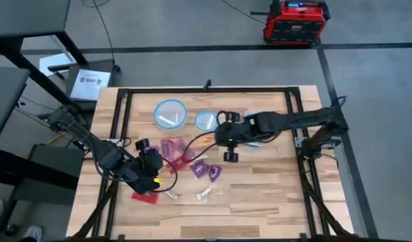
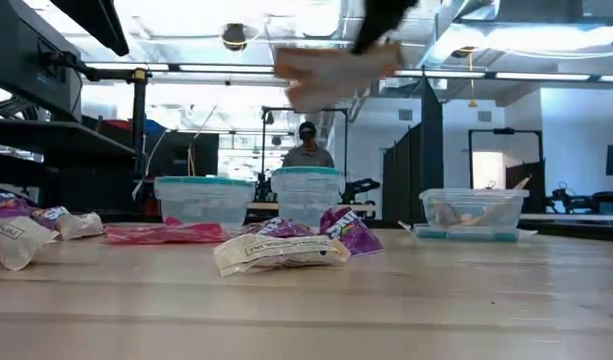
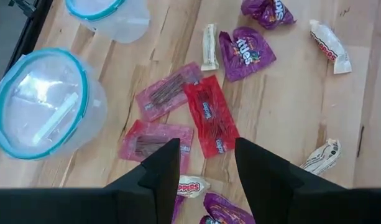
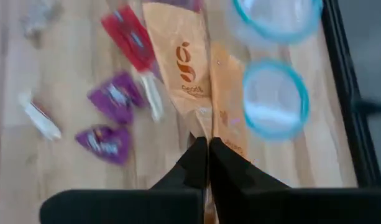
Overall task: Sort candy
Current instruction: Put the two orange candies into the top right transparent bin
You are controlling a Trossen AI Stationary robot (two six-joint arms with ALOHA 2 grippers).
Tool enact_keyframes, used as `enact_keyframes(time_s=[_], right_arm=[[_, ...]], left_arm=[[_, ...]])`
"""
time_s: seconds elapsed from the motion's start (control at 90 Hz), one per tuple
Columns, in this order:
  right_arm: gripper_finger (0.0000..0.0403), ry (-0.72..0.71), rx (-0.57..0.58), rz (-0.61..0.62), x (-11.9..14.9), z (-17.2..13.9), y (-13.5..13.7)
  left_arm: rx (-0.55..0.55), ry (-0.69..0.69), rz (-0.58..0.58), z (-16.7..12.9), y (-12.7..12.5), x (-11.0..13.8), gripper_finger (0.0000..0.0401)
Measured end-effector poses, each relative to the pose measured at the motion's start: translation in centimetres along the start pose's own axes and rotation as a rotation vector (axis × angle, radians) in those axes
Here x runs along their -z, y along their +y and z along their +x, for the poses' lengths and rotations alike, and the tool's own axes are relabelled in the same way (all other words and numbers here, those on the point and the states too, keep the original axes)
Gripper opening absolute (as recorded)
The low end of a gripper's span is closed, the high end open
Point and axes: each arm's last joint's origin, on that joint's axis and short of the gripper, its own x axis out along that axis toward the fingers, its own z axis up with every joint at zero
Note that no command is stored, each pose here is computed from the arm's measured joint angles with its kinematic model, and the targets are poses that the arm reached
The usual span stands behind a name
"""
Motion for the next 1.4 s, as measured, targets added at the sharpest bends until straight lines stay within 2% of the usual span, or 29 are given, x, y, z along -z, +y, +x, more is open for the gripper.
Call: enact_keyframes(time_s=[0.356, 0.533, 0.644, 0.889, 1.0, 1.067, 1.189, 1.278, 1.4], right_arm=[[0.0000, 0.074, 0.212, 0.320, 10.9, -0.6, -4.1], [0.0000, 0.085, 0.338, 0.558, 14.3, 0.1, -5.2], [0.0000, 0.113, 0.369, 0.642, 14.9, 1.2, -5.3], [0.0000, 0.160, 0.388, 0.694, 14.5, 4.0, -4.7], [0.0000, 0.179, 0.359, 0.776, 14.3, 4.9, -4.5], [0.0000, 0.195, 0.384, 0.857, 14.5, 5.4, -4.7], [0.0001, 0.241, 0.431, 0.921, 14.9, 5.8, -5.0], [0.0014, 0.225, 0.423, 0.948, 14.8, 5.9, -4.9], [0.0055, 0.159, 0.383, 0.937, 14.1, 6.0, -4.6]], left_arm=[[0.001, 0.000, 0.001, 0.0, 0.0, 0.0, 0.0139], [0.001, -0.002, -0.002, 0.0, 0.0, 0.0, 0.0139], [0.003, -0.004, 0.005, 0.0, 0.0, 0.0, 0.0139], [0.002, -0.004, 0.005, 0.0, 0.0, 0.0, 0.0139], [0.002, -0.004, 0.005, 0.0, 0.0, 0.0, 0.0139], [0.002, -0.004, 0.004, 0.0, 0.0, 0.0, 0.0139], [0.002, -0.004, 0.001, 0.0, 0.0, 0.0, 0.0139], [0.002, -0.004, 0.001, 0.0, 0.0, 0.0, 0.0139], [0.002, -0.004, 0.001, 0.0, 0.0, 0.0, 0.0139]])
